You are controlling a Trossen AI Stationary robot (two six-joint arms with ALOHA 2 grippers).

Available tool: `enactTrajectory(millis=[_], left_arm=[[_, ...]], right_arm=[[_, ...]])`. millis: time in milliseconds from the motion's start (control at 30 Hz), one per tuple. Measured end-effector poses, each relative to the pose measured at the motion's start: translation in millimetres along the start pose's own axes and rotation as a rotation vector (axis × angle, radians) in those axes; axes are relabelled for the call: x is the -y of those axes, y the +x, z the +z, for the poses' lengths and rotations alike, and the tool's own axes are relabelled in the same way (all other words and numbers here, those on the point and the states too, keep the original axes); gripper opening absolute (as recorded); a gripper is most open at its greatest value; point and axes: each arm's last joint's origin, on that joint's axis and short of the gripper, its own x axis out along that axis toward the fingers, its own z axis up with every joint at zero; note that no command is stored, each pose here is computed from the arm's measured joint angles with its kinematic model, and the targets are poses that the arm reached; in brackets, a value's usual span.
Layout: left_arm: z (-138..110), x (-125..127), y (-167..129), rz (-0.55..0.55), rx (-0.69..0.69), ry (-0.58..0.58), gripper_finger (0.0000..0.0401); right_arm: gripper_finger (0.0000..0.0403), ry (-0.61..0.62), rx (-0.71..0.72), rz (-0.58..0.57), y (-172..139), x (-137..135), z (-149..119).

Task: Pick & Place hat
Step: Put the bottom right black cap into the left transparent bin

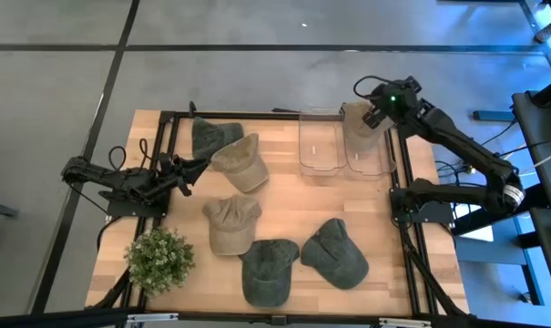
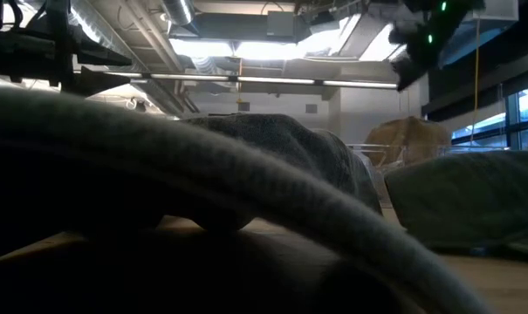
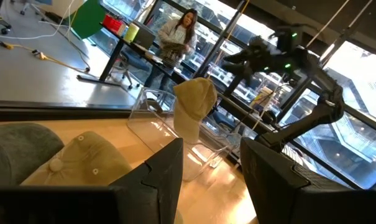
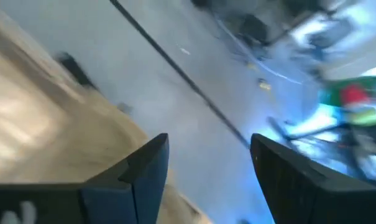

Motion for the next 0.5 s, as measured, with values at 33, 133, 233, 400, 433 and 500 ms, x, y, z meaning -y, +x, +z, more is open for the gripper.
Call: enactTrajectory(millis=[33,133,233,400,433,500], left_arm=[[0,0,0,0.000,0.000,0.000,0.0155],[0,0,0,0.000,0.000,0.002,0.0155],[0,0,0,0.000,0.000,0.017,0.0155],[0,0,0,-0.011,-0.006,0.026,0.0155],[0,0,0,-0.017,-0.009,0.026,0.0155],[0,1,0,-0.029,-0.016,0.027,0.0155]], right_arm=[[0.0228,0.028,0.018,0.074,-8,0,4],[0.0228,0.092,0.094,0.388,-29,-7,16],[0.0228,0.080,0.175,0.674,-48,-23,24],[0.0228,-0.111,0.208,0.930,-70,-71,25],[0.0228,-0.135,0.196,0.966,-73,-82,23],[0.0228,-0.163,0.154,1.016,-79,-106,19]])
